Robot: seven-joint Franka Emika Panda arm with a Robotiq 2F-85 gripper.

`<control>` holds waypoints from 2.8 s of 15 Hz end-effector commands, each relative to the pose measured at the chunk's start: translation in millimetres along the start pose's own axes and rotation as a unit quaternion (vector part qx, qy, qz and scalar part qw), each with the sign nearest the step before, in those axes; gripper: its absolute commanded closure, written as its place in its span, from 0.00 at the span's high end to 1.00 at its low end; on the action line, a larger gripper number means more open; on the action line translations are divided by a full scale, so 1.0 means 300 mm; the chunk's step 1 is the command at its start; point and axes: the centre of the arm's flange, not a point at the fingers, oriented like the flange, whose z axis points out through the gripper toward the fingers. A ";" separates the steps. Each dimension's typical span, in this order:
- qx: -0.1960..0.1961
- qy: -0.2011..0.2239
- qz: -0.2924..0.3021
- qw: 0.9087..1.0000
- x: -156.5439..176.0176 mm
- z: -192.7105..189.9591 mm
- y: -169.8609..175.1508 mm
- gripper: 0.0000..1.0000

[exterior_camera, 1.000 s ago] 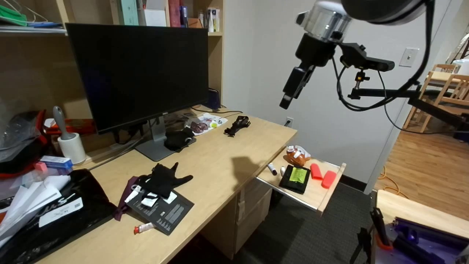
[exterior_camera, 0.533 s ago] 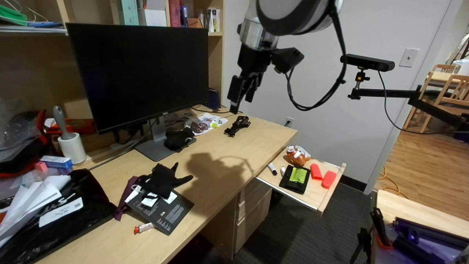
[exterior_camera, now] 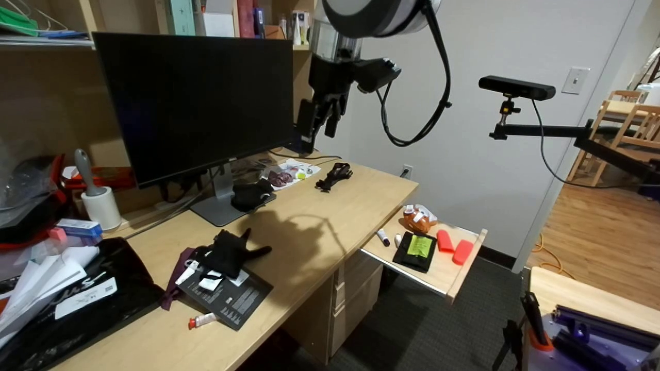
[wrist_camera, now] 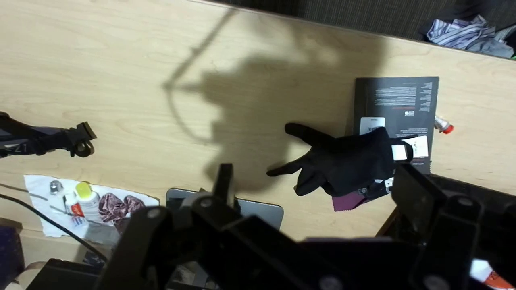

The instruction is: Take the papers on the black object and move them to the right on the desk

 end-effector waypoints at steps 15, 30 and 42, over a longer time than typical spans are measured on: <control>0.002 0.013 -0.351 0.936 0.542 0.171 -0.809 1.00; -0.184 0.144 -0.489 0.841 0.461 0.395 -0.929 1.00; -0.236 0.238 -0.569 0.751 0.538 0.453 -1.114 1.00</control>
